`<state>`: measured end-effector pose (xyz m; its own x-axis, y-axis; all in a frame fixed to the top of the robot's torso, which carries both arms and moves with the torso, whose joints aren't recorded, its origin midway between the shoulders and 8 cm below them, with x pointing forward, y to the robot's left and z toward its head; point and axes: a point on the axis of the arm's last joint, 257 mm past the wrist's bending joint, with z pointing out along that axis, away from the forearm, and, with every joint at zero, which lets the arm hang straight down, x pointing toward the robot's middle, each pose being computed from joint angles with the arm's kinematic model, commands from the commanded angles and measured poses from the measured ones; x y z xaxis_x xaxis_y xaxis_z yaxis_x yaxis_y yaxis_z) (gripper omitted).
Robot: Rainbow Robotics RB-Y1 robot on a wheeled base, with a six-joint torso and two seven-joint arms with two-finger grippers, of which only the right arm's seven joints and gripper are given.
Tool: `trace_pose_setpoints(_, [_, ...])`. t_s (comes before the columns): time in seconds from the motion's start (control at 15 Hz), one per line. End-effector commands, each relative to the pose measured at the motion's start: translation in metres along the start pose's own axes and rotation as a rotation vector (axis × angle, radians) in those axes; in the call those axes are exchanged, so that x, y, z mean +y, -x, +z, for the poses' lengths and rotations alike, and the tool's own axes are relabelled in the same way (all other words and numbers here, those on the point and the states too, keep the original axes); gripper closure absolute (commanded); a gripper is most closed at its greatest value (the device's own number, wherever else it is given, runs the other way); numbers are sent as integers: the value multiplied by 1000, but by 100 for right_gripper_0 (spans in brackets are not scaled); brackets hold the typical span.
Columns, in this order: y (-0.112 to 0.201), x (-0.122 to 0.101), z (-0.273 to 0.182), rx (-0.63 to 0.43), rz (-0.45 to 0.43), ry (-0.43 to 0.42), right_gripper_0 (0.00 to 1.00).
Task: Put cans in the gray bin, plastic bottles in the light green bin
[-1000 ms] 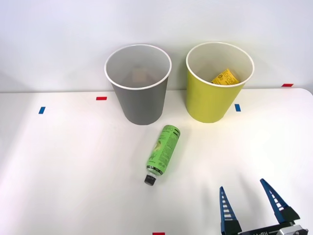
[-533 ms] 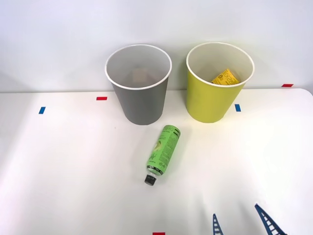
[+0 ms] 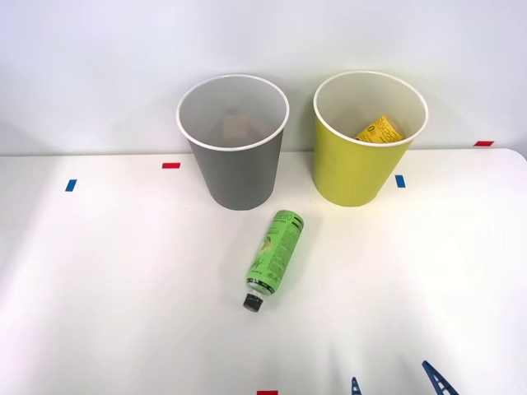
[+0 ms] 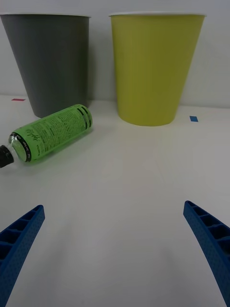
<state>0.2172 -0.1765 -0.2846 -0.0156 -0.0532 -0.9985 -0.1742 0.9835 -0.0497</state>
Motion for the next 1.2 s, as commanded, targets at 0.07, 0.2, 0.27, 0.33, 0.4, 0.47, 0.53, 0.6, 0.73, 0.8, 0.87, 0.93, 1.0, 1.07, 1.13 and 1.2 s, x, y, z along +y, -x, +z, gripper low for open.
trace_pose_setpoints(0.07, [0, 0, 0, 0, 0, 0, 0])
trace_pose_setpoints(0.2, [0, 0, 0, 0, 0, 0, 0])
trace_pose_setpoints(0.27, [0, 0, 0, 0, 0, 0, 0])
trace_pose_setpoints(0.33, [0, 0, 0, 0, 0, 0, 0])
trace_pose_setpoints(0.4, [0, 0, 0, 0, 0, 0, 0])
trace_pose_setpoints(0.47, [0, 0, 0, 0, 0, 0, 0])
trace_pose_setpoints(0.53, [0, 0, 0, 0, 0, 0, 0])
trace_pose_setpoints(0.6, [0, 0, 0, 0, 0, 0, 0])
trace_pose_setpoints(0.73, [0, 0, 0, 0, 0, 0, 0])
trace_pose_setpoints(0.8, [0, 0, 0, 0, 0, 0, 0])
trace_pose_setpoints(0.87, [0, 0, 0, 0, 0, 0, 0])
trace_pose_setpoints(0.93, [0, 0, 0, 0, 0, 0, 0])
trace_pose_setpoints(1.0, [0, 0, 0, 0, 0, 0, 0])
trace_pose_setpoints(1.07, [0, 0, 0, 0, 0, 0, 0])
trace_pose_setpoints(1.13, [0, 0, 0, 0, 0, 0, 0])
trace_pose_setpoints(1.2, [0, 0, 0, 0, 0, 0, 0])
